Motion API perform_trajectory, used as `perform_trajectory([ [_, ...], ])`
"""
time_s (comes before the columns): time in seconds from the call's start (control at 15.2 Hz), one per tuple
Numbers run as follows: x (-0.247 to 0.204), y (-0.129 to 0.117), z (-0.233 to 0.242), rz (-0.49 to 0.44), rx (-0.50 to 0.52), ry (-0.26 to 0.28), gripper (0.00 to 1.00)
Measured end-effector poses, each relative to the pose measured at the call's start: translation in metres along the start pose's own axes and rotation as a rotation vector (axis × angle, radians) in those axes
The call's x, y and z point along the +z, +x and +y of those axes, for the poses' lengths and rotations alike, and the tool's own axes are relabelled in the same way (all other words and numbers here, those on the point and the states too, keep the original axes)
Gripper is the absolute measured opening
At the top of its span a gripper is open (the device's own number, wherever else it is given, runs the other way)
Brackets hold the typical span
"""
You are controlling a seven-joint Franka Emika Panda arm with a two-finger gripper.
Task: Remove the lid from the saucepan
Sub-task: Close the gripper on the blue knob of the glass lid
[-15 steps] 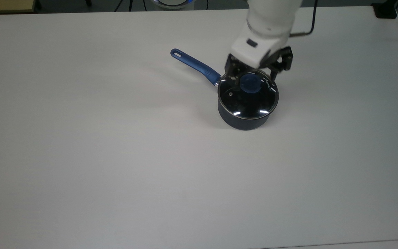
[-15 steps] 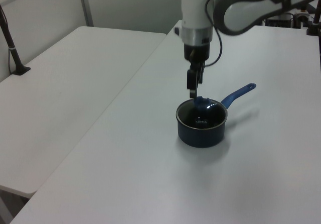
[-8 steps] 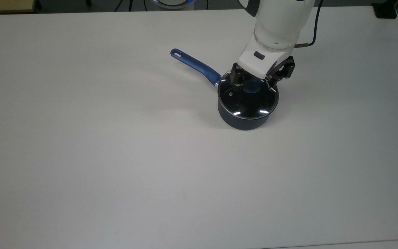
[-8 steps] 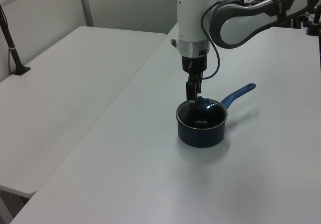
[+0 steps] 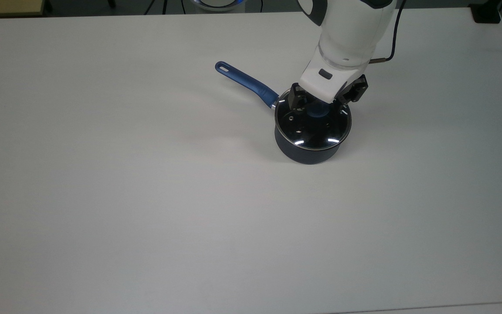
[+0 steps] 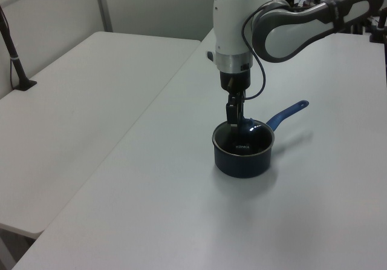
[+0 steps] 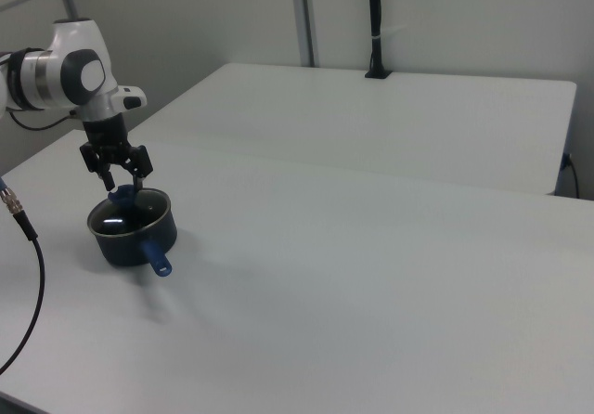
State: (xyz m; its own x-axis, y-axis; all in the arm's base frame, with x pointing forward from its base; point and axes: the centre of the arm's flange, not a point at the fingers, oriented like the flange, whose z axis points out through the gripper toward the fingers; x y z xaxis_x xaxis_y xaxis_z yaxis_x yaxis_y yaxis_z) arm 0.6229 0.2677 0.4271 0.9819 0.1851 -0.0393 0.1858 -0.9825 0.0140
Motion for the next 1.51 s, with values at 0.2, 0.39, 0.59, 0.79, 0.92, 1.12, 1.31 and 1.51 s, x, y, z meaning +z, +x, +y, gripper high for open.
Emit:
perform_trajectory([
  [0.2,0.008,-0.002,0.001,-0.016,-0.016,-0.004,0.76],
  [0.39,0.015,-0.005,0.004,-0.039,-0.034,-0.011,0.77],
  [0.59,0.015,-0.005,0.004,-0.044,-0.035,-0.012,0.90],
  [0.79,0.006,-0.006,0.005,-0.030,-0.034,-0.009,1.00],
  [0.92,0.002,-0.008,0.005,-0.037,-0.034,-0.010,0.99],
  [1.12,0.002,-0.009,0.005,-0.047,-0.034,-0.012,0.90],
  [1.31,0.002,-0.009,0.005,-0.049,-0.035,-0.013,0.82],
  [1.51,0.005,-0.010,0.004,-0.053,-0.036,-0.014,0.81],
])
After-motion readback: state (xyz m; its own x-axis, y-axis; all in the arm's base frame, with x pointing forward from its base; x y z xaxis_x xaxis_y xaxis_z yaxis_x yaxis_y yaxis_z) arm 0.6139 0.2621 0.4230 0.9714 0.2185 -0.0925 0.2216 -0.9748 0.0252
